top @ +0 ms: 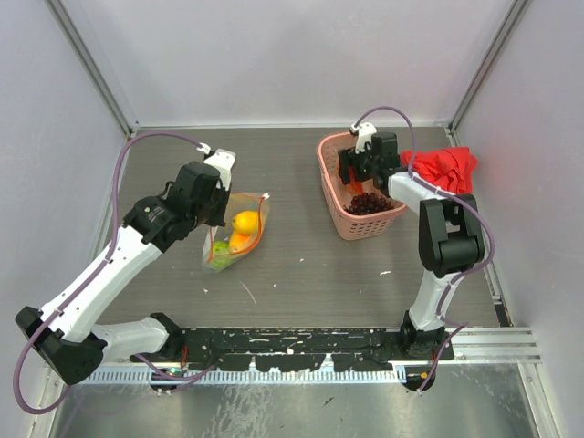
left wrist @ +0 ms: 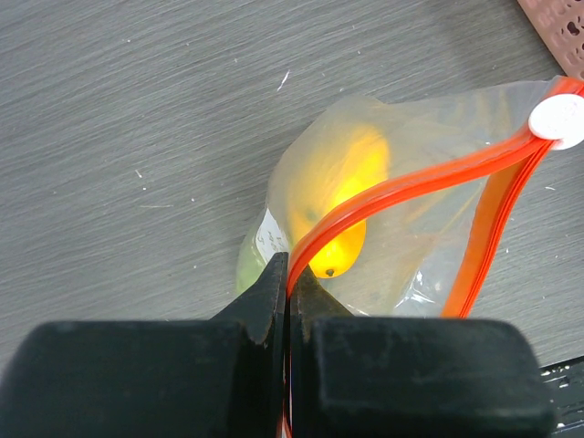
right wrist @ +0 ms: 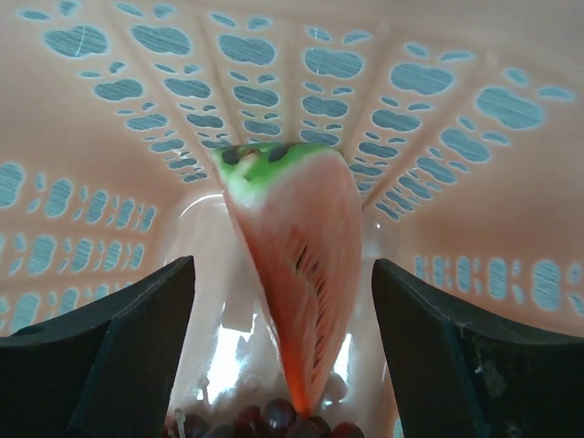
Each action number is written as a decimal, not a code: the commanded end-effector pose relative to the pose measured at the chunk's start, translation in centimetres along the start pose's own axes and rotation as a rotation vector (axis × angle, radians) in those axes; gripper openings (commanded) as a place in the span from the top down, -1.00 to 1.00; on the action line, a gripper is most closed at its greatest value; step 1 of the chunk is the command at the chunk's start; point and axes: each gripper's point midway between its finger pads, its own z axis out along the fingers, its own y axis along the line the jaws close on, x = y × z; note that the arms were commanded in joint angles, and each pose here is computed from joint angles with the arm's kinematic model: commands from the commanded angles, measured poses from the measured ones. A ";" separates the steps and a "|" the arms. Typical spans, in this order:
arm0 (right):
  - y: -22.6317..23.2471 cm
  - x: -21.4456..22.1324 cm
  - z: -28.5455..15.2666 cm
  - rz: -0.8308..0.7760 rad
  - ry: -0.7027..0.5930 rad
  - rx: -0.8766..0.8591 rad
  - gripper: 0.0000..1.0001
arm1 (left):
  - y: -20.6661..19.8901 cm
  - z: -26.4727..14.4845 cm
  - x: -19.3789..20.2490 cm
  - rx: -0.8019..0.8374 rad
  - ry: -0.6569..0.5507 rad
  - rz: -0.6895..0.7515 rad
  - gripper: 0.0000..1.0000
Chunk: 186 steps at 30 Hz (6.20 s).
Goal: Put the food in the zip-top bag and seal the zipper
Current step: Pick up the fake fruit from the bin, then place the fake fruit in the zipper food storage bag.
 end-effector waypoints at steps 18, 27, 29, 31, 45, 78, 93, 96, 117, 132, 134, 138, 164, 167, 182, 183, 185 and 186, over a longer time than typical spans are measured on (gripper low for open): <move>0.9 -4.1 2.7 0.035 -0.209 -0.062 0.03 | -0.5 -0.3 -1.9 0.032 -0.079 -0.028 1.00; 1.3 -6.4 0.2 0.026 -0.296 -0.063 0.30 | -0.6 -0.3 -2.0 0.041 -0.080 -0.032 1.00; 1.3 -6.3 0.4 0.033 -0.287 -0.067 0.16 | -0.7 -0.3 -2.0 0.044 -0.080 -0.032 1.00; 1.3 -5.4 1.2 0.051 -0.262 -0.072 0.08 | -0.7 -0.3 -2.0 0.045 -0.078 -0.030 1.00; 1.9 -3.0 4.0 0.135 -0.206 -0.115 -0.41 | -0.7 -0.1 -1.8 0.044 -0.070 -0.031 1.00; 2.6 -5.5 2.4 0.194 -0.228 -0.144 0.22 | -1.1 -0.1 -1.8 0.064 -0.067 -0.034 1.00; 2.8 -12.2 -6.5 0.133 -0.446 -0.060 0.39 | -2.3 -1.1 -2.4 0.140 -0.088 -0.055 1.00; 3.4 -13.3 -8.5 0.123 -0.485 -0.041 0.39 | -2.5 -1.3 -2.6 0.150 -0.086 -0.063 1.00; 15.4 -17.7 -22.2 0.255 -0.815 -0.067 0.45 | -4.5 -1.0 -4.2 0.190 0.007 -0.213 1.00; 20.2 -17.0 -26.0 0.437 -0.977 -0.134 0.45 | -7.4 1.9 -5.0 0.238 0.084 -0.397 1.00; 20.4 -17.0 -25.8 0.445 -0.992 -0.125 0.44 | -7.9 2.0 -4.9 0.260 0.097 -0.415 1.00; 20.9 -16.9 -25.2 0.482 -1.018 -0.113 0.43 | -8.4 2.0 -4.6 0.279 0.111 -0.446 1.00; 28.6 -7.8 -17.4 0.473 -0.825 -0.157 0.38 | -7.8 2.2 -3.5 0.263 0.062 -0.531 1.00; 29.2 -7.0 -17.3 0.481 -0.779 -0.170 0.36 | -7.4 2.1 -3.4 0.249 0.055 -0.528 1.00; 30.5 -6.0 -16.0 0.474 -0.621 -0.165 -0.46 | -7.1 1.5 -2.9 0.252 0.040 -0.508 1.00; 30.5 -5.9 -16.0 0.475 -0.612 -0.159 -0.51 | -7.0 1.4 -2.8 0.252 0.039 -0.505 1.00; 30.3 -6.1 -16.0 0.485 -0.599 -0.145 -0.58 | -7.0 1.5 -2.6 0.250 0.043 -0.503 1.00; 30.2 -6.2 -16.1 0.488 -0.593 -0.139 -0.62 | -7.0 1.5 -2.5 0.249 0.044 -0.501 1.00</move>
